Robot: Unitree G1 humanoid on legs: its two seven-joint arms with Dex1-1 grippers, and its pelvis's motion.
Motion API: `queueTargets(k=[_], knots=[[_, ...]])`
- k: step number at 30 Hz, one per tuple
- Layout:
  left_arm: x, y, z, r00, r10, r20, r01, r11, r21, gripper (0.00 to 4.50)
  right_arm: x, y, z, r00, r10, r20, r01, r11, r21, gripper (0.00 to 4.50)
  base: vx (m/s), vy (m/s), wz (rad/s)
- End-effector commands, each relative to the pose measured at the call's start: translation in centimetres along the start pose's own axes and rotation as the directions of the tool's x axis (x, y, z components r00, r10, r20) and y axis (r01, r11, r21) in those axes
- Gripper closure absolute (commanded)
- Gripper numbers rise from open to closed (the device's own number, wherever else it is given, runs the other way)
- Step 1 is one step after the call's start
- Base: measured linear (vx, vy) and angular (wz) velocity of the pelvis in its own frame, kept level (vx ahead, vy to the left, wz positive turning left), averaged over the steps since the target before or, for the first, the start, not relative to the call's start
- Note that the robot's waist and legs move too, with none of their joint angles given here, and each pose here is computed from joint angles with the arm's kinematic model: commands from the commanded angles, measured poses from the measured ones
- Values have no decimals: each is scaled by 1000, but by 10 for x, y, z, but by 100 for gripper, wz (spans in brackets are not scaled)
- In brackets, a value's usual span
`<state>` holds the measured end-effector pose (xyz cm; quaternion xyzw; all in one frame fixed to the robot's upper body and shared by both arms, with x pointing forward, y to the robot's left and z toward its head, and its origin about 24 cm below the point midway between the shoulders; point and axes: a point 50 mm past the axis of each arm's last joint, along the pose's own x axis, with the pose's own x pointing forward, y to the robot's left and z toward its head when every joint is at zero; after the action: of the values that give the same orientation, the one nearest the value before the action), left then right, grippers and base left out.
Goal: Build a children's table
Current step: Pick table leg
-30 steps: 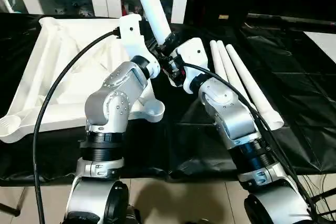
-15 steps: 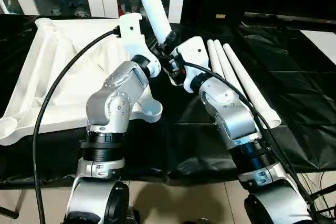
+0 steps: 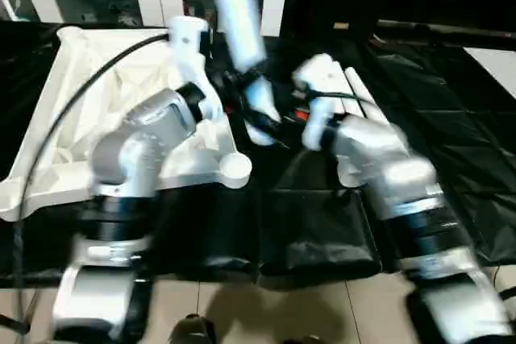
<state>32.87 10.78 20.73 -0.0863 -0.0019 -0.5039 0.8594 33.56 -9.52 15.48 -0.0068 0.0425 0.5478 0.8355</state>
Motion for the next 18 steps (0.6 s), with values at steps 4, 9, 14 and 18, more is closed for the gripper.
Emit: queueTargets(k=[4,9,14,18], knots=[[-5,-10,2,988,-147,-47,148,989,19,253,-11,3,10,994,111,-1,-111,993,32,76,0,0,0],[-5,-10,2,988,-147,-47,148,989,19,253,-11,3,10,994,111,-1,-111,993,32,76,0,0,0],[-5,-10,2,988,-147,-47,148,989,19,253,-11,3,10,994,111,-1,-111,993,32,76,0,0,0],[-5,-10,2,988,-147,-47,148,989,19,253,-11,3,10,994,111,-1,-111,993,32,76,0,0,0]])
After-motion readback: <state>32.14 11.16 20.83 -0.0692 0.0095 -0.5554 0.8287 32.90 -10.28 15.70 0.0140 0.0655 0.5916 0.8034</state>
